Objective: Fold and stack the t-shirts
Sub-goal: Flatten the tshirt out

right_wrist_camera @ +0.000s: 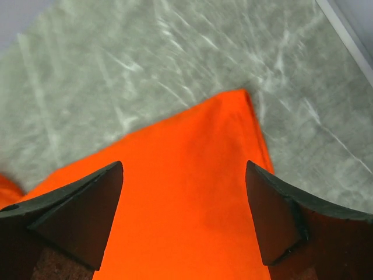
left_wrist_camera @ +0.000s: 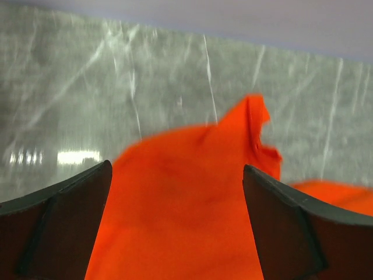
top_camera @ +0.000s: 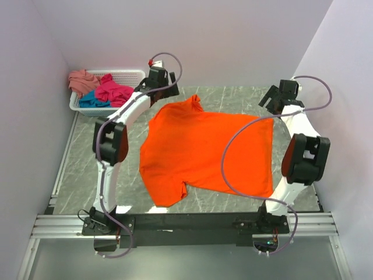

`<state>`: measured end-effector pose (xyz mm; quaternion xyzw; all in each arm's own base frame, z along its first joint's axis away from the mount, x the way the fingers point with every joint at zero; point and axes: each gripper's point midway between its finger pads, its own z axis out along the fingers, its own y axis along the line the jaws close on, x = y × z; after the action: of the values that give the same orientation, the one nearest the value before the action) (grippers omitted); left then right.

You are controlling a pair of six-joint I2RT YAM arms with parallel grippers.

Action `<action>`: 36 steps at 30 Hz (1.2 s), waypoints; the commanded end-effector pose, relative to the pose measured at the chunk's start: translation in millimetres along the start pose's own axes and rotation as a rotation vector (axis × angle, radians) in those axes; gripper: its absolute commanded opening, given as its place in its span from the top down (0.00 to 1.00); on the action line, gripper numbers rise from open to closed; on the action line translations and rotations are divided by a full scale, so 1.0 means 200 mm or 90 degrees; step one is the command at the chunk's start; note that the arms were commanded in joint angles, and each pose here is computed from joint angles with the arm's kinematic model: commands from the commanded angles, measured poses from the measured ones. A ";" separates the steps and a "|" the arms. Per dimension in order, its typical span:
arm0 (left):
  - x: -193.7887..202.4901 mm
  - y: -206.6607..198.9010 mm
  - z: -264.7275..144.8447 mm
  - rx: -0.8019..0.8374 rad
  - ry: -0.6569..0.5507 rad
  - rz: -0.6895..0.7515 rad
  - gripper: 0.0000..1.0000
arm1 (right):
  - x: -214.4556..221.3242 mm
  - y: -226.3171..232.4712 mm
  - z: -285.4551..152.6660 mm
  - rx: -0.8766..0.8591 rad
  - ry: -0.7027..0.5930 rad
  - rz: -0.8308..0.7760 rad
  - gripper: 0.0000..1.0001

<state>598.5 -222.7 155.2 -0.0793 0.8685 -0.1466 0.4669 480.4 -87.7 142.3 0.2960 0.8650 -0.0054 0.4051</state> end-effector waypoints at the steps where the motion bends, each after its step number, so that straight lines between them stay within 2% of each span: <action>1: -0.39 -0.25 -0.46 0.082 -0.139 -0.005 0.01 | -0.19 0.10 -0.24 -0.072 -0.086 0.016 0.08; 5: -0.30 -0.19 -0.62 0.060 -0.099 -0.043 0.01 | -0.09 0.04 -0.39 -0.069 -0.085 0.043 0.07; 7: -0.17 -0.13 -0.64 0.041 -0.052 -0.059 0.01 | 0.02 -0.02 -0.41 -0.055 -0.067 0.061 0.07; 8: -0.17 -0.12 -0.70 0.042 -0.049 -0.068 0.00 | 0.02 -0.03 -0.47 -0.060 -0.077 0.070 0.07; 9: -0.07 -0.07 -0.70 0.027 -0.022 -0.072 0.01 | 0.05 -0.05 -0.49 -0.056 -0.071 0.078 0.07; 11: -0.01 -0.06 -0.78 0.034 -0.006 -0.096 0.01 | 0.16 -0.08 -0.53 -0.058 -0.046 0.083 0.07; 13: 0.18 -0.02 -0.80 0.033 0.045 -0.111 0.01 | 0.30 -0.11 -0.54 -0.056 -0.006 0.086 0.07; 14: 0.17 -0.03 -0.86 0.051 0.038 -0.118 0.01 | 0.32 -0.12 -0.58 -0.063 -0.005 0.087 0.07; 15: 0.30 0.02 -0.87 0.043 0.068 -0.121 0.01 | 0.35 -0.13 -0.59 -0.063 0.003 0.087 0.07; 19: 0.46 -0.02 -0.96 0.087 0.101 -0.133 0.01 | 0.59 -0.19 -0.62 -0.070 0.062 0.101 0.07; 25: 0.72 0.07 -0.88 0.034 0.185 -0.112 0.01 | 0.90 -0.24 -0.60 -0.076 0.172 0.105 0.07; 28: 0.77 0.10 -0.82 0.021 0.204 -0.105 0.01 | 1.00 -0.25 -0.57 -0.078 0.205 0.108 0.07; 36: 0.78 0.15 -0.60 -0.045 0.207 -0.068 0.01 | 1.03 -0.26 -0.42 -0.039 0.258 0.086 0.07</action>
<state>385.6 -212.9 70.6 -0.1190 0.9397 -0.1585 0.2787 266.6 -0.3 34.0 0.3472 0.9069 0.1066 0.2134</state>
